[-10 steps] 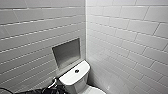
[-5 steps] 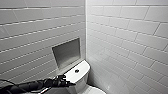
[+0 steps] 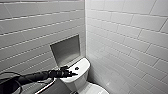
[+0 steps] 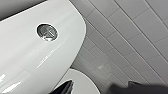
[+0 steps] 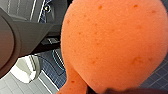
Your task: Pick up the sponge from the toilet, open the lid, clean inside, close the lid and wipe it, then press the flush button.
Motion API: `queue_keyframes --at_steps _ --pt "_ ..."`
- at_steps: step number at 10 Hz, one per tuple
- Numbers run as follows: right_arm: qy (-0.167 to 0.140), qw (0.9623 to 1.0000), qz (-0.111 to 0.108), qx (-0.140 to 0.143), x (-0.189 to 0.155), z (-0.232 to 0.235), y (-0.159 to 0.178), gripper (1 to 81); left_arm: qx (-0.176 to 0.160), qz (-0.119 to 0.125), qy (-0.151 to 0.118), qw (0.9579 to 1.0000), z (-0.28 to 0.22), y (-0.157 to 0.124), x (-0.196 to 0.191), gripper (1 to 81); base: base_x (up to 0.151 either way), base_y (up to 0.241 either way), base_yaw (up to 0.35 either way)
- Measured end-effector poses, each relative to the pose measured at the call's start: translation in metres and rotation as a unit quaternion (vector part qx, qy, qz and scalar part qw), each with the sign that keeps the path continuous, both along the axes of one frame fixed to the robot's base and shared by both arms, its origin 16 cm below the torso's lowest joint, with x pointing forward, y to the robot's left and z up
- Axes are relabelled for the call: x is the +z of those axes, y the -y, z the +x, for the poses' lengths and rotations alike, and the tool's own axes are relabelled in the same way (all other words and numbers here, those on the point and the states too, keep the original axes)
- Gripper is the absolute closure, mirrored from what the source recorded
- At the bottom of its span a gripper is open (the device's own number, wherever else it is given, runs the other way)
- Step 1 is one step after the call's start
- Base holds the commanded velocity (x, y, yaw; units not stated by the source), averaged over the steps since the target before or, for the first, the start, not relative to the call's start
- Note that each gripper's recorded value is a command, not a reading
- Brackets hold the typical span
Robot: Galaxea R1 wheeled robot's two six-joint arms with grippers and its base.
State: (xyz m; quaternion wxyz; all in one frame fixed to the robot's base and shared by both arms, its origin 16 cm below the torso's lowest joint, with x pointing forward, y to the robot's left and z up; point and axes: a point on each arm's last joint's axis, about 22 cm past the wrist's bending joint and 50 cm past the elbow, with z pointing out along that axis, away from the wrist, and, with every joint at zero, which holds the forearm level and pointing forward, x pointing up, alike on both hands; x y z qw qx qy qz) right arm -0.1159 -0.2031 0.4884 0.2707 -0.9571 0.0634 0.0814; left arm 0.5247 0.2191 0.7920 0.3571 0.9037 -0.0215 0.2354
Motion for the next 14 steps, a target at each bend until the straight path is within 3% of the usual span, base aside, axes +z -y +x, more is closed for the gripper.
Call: queue_keyframes --at_steps 2,4,6,7,14 --pt "-0.012 0.9999 0.001 0.0 0.001 -0.007 -0.001 81.1 0.002 0.007 -0.009 0.9999 0.023 0.006 -0.008 1.0 0.0 0.0 0.0" --pt "-0.009 0.9999 0.003 -0.003 0.001 -0.003 -0.004 81.1 0.006 0.015 0.002 0.9999 0.055 0.007 0.011 1.0 0.0 0.0 0.0" --pt "-0.01 0.9999 0.004 -0.003 0.001 -0.003 -0.004 81.1 0.021 0.032 0.003 0.9993 0.076 -0.008 0.015 1.0 0.0 0.0 0.0" --pt "-0.01 0.9999 0.004 -0.003 0.001 -0.003 -0.004 81.1 0.031 0.039 -0.01 0.9987 0.078 -0.017 0.008 81.1 0.0 0.0 0.0" --pt "-0.011 0.9999 0.004 -0.003 0.002 -0.003 -0.005 81.1 0.042 0.074 -0.013 0.9963 0.118 0.0 -0.007 81.1 0.0 0.0 0.0"
